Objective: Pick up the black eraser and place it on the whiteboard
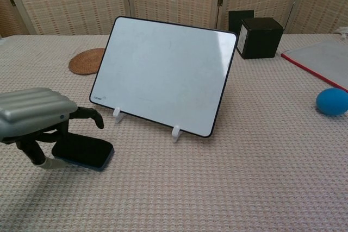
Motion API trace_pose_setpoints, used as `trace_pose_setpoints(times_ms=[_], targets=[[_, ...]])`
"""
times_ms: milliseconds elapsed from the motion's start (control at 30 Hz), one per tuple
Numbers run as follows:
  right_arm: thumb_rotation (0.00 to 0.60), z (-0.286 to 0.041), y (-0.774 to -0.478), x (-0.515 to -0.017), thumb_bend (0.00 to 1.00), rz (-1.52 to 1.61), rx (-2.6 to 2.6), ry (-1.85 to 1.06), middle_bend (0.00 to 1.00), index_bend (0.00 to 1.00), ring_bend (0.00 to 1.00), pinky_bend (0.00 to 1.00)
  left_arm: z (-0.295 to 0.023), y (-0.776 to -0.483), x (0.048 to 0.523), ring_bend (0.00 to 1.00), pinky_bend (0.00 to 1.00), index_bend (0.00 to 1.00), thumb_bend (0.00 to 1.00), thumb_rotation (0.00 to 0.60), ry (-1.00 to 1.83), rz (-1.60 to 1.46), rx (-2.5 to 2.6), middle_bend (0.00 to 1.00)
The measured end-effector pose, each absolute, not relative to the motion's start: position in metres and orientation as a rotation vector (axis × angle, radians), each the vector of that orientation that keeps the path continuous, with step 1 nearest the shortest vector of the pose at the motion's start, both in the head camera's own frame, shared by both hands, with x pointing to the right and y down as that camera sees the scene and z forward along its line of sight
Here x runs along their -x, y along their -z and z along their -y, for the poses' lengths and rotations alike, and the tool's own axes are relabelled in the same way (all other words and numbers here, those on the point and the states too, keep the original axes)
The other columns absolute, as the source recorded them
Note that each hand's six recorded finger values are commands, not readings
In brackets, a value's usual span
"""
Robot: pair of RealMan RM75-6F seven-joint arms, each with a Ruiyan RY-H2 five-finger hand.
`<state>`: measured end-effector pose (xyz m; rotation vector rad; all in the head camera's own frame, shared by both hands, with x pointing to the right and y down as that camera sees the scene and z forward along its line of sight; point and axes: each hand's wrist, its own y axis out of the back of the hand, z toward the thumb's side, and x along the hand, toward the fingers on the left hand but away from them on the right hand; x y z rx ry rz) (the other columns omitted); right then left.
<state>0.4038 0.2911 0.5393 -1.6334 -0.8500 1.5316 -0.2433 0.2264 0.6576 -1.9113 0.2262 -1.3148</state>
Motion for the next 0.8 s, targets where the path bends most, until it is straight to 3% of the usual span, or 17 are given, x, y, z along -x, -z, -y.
trace_pose_setpoints(times_ms=[467, 800], targets=[[0.600, -0.288, -0.543, -0.408, 0.33, 0.856, 1.638, -1.557, 0.00, 0.00, 0.03, 0.00, -0.219, -0.682, 0.242, 1.00, 1.00, 0.29, 0.28, 0.600, 1.391, -0.161, 1.915, 1.00], [0.600, -0.288, -0.543, -0.407, 0.33, 0.853, 1.639, -1.558, 0.00, 0.00, 0.03, 0.00, -0.214, -0.689, 0.241, 1.00, 1.00, 0.60, 0.32, 0.600, 1.369, -0.188, 1.904, 1.00]])
